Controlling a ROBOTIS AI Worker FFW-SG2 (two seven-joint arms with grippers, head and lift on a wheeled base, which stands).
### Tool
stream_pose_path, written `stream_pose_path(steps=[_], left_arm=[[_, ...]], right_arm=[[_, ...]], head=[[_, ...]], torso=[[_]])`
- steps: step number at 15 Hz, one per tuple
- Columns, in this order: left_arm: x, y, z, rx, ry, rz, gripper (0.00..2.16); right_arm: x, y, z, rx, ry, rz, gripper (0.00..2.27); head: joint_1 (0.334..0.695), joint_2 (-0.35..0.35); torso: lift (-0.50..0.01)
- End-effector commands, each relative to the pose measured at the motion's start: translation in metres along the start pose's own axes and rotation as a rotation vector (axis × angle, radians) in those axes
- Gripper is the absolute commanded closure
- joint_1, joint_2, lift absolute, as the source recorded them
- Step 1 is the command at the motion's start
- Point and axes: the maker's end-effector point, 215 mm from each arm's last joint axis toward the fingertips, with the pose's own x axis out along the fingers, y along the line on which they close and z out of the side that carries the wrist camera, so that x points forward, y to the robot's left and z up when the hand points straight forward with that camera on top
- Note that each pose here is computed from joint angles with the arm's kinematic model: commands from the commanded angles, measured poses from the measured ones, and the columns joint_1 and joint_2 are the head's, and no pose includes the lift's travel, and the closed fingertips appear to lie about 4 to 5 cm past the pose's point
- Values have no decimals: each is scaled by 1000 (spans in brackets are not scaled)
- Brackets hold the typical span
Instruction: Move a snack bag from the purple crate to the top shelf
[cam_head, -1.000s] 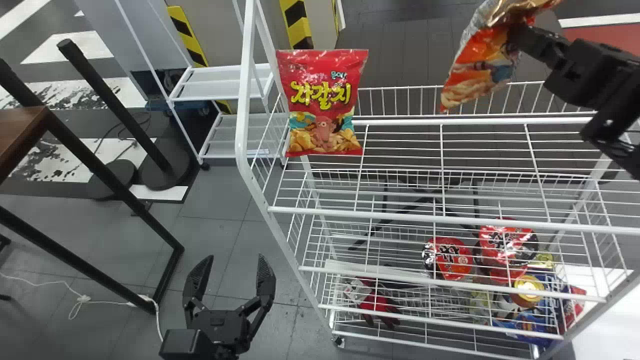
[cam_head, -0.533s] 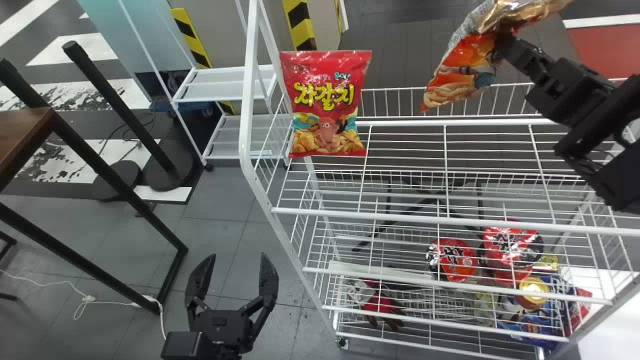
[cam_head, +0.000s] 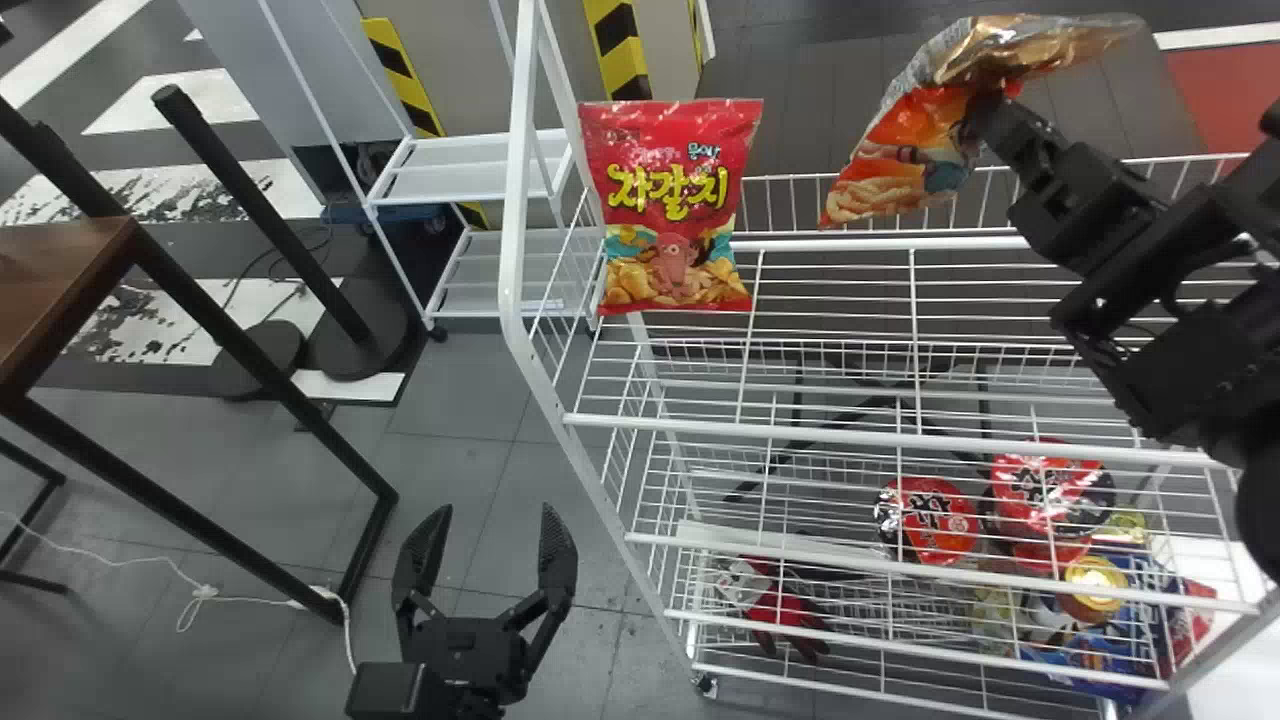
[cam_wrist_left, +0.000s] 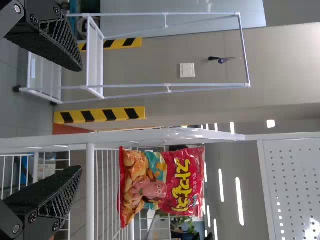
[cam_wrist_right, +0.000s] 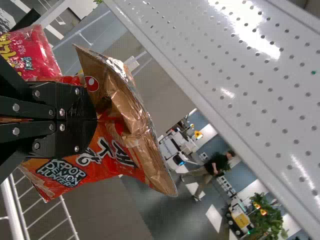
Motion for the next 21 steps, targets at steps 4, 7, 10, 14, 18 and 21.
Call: stream_pose_path(steps=[4,7,10,14,18,21], left_arm=[[0,1,4,3,-17,-8,124],[-1,2,2,9,-15,-9,124],[-4,3,15,17,-66,-43,113],[-5,5,14,18,-67,-65,113],[-5,5,16,20,-81,-70,113],[-5,4,15,21,-78,-77,113]], right_arm=[[22,-3,-26,100,37,-14,2250],[29,0,-34,111,47,-36,2246],[34,17,-41,142,65,-44,2250],[37,10,-32,125,28,-125,2250],[38,15,-42,111,32,-162,2250],[45,15,-41,118,-12,-194,2250]], head=[[695,303],[695,311],[695,322],[695,334],[695,329],[695,339]], torso=[[0],[0],[0],[0],[0],[0]])
